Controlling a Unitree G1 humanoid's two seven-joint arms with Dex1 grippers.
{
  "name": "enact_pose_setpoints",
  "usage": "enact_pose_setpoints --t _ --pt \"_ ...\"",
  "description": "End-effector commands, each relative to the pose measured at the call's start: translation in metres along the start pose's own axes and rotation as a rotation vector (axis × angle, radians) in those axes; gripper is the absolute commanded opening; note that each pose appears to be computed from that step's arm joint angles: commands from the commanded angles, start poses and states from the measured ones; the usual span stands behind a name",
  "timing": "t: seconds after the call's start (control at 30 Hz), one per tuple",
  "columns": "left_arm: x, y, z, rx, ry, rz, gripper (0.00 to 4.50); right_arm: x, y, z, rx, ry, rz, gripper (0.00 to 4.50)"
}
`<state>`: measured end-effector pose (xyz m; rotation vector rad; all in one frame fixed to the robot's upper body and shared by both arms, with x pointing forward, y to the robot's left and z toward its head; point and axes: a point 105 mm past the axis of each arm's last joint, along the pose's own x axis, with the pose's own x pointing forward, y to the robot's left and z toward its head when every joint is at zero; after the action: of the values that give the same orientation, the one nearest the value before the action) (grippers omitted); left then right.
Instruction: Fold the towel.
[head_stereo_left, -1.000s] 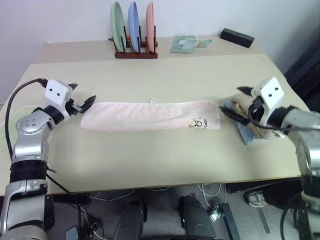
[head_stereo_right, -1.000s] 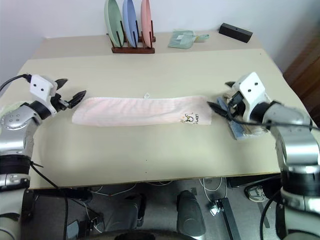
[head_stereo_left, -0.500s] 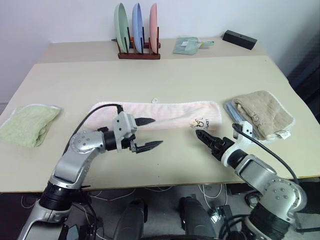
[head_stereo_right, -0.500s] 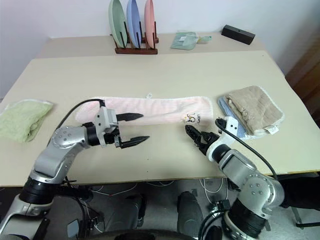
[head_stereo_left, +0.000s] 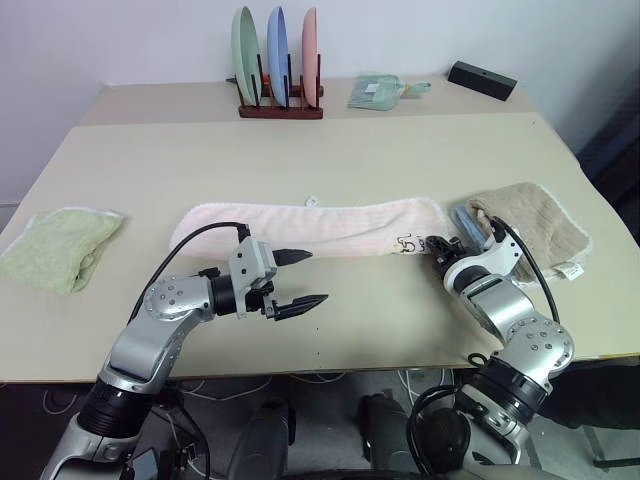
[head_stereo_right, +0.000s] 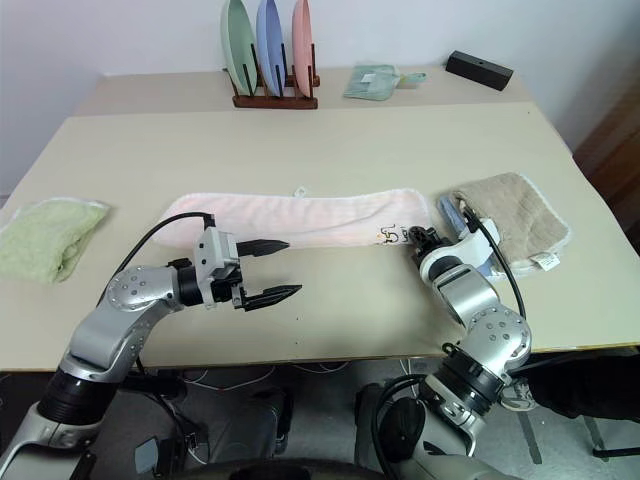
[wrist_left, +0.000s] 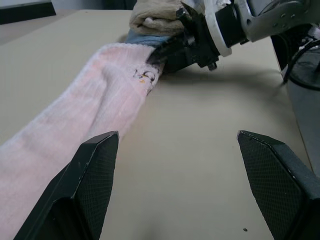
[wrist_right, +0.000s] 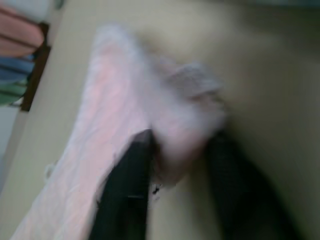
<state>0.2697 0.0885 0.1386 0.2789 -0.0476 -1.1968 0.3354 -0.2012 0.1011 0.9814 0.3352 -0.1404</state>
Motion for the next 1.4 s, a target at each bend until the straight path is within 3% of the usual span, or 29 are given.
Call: enact_pose_setpoints --t 0.03,0.23,0.43,0.5,0.57,0.67,0.93,1.3,1.4 --pt "-0.002 -0.002 0.008 0.037 -0.023 0.011 3.87 -0.010 -0.002 0.018 -0.018 -0.088 -0.014 0.03" --pt "-0.004 -0.001 0.004 0.032 -0.018 0.018 3.87 -0.028 0.014 0.039 -0.218 -0.166 0.035 0.03" --pt "-0.005 0.005 0.002 0.031 -0.016 0.025 3.87 -0.046 0.065 0.046 -0.614 -0.183 0.216 0.03" --pt "-0.006 0.006 0.001 0.032 -0.014 0.031 3.87 -0.050 0.085 0.038 -0.742 -0.166 0.305 0.03" --pt "-0.008 0.009 0.002 0.031 -0.011 0.049 3.87 -0.058 0.116 0.008 -0.959 -0.086 0.474 0.03" --pt "-0.009 0.009 0.006 0.032 -0.015 0.064 3.87 -0.064 0.131 -0.039 -1.212 0.063 0.642 0.03" --pt "-0.006 0.004 0.014 0.032 -0.025 0.077 3.87 -0.025 0.124 -0.101 -1.311 0.237 0.697 0.03" --pt "-0.010 0.004 0.018 0.019 -0.004 0.101 3.87 -0.013 0.121 -0.128 -1.310 0.289 0.741 0.03" --pt "-0.010 0.004 0.018 0.018 -0.002 0.102 3.87 -0.024 0.126 -0.125 -1.298 0.285 0.804 1.26"
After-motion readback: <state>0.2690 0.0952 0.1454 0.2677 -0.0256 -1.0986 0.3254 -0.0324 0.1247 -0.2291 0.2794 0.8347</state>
